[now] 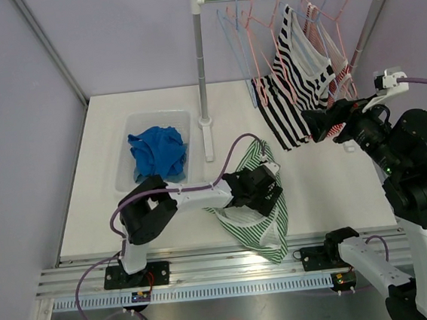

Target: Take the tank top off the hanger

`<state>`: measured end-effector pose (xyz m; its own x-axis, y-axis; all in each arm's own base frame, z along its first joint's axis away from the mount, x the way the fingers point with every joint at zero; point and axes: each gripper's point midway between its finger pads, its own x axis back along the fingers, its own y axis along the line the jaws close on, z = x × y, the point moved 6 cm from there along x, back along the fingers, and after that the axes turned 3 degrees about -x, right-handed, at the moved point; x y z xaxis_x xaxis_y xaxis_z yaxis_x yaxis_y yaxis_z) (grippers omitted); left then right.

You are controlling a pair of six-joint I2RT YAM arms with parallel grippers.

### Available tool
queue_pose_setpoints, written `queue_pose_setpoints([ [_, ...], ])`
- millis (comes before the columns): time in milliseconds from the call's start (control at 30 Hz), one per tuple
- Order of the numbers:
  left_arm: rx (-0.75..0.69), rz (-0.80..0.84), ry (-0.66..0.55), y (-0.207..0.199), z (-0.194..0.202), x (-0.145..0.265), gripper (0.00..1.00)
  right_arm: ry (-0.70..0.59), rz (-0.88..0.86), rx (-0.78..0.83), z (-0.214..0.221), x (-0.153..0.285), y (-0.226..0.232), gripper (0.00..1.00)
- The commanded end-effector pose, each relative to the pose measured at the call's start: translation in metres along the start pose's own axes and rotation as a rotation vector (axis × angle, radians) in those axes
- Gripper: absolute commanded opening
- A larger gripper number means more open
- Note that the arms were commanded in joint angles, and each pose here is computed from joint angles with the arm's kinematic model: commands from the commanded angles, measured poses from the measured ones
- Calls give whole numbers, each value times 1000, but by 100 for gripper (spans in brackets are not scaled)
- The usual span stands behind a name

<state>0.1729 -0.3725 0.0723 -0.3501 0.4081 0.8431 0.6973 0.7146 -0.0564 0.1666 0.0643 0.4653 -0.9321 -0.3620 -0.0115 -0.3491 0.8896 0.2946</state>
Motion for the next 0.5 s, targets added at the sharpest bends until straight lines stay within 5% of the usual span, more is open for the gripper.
queue_pose_setpoints([
  [0,60,6,36,-4,9,-22,99,-42,-88,-8,-6,4,12,99],
  [100,80,26,53,-5,18,-26,62,-67,-119,-4,-9,12,17,99],
  [167,86,14,40,-5,16,-15,13,-83,-129,2,-11,17,19,99],
  [200,88,1,26,-3,13,-8,1,-87,-127,4,-11,18,19,99],
  [467,130,-170,-385,28,-72,153,0,-104,-100,7,-10,17,14,99],
])
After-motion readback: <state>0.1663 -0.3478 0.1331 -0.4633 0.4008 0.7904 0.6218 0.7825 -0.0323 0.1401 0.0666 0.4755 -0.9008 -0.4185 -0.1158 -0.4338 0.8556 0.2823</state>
